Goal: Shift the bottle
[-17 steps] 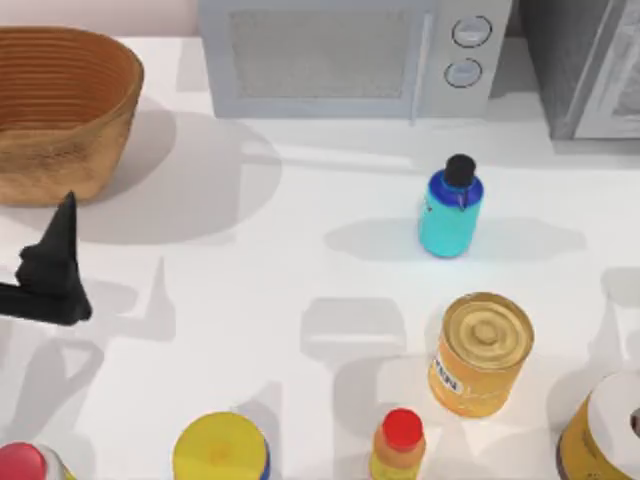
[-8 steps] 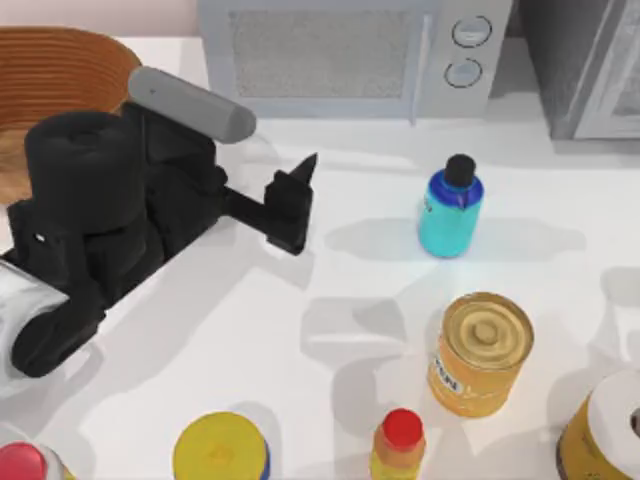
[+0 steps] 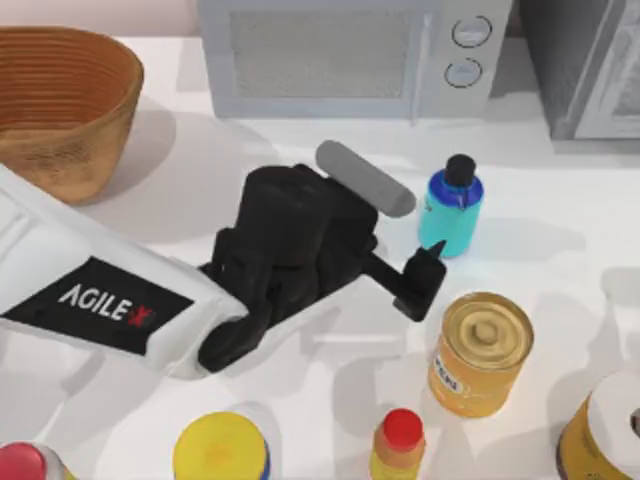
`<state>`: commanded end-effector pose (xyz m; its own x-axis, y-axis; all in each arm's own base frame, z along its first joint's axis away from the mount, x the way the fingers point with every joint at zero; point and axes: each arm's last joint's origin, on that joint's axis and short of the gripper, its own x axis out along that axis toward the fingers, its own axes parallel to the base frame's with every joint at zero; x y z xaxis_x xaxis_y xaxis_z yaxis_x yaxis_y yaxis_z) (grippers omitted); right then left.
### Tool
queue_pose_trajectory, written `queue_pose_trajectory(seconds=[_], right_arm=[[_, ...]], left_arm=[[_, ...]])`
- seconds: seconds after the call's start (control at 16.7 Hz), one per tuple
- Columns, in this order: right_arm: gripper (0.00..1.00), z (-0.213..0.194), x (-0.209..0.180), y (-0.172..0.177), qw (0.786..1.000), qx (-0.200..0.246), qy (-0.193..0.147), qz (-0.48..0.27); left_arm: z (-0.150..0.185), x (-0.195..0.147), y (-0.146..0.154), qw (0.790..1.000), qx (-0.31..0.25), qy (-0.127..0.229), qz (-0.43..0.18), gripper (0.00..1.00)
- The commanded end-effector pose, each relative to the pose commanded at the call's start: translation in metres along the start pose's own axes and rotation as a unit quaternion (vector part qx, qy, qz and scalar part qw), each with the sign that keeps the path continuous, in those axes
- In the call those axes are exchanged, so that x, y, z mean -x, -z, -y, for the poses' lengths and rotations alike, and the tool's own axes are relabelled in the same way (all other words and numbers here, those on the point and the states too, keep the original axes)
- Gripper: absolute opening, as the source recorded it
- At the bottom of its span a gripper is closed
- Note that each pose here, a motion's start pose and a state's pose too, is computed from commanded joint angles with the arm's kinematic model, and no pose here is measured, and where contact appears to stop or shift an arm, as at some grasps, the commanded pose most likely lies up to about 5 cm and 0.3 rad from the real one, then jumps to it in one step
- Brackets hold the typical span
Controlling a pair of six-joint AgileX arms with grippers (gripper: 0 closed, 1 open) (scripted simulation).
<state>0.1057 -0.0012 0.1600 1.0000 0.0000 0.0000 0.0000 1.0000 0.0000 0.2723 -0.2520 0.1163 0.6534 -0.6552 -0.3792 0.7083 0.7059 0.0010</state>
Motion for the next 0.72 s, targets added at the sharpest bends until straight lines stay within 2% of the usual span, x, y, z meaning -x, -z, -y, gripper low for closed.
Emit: queue_pose_trajectory(seconds=[0.48, 0.72], right_arm=[[1.00, 0.000, 0.000, 0.000, 1.000, 0.000, 0.000, 0.000], [1.00, 0.000, 0.000, 0.000, 1.000, 0.000, 0.000, 0.000]], left_arm=[[0.003, -0.006, 0.006, 1.000, -0.002, 0.006, -0.006, 1.00], [-0.018, -0.028, -0.001, 1.000, -0.001, 0.002, 0.002, 1.00]])
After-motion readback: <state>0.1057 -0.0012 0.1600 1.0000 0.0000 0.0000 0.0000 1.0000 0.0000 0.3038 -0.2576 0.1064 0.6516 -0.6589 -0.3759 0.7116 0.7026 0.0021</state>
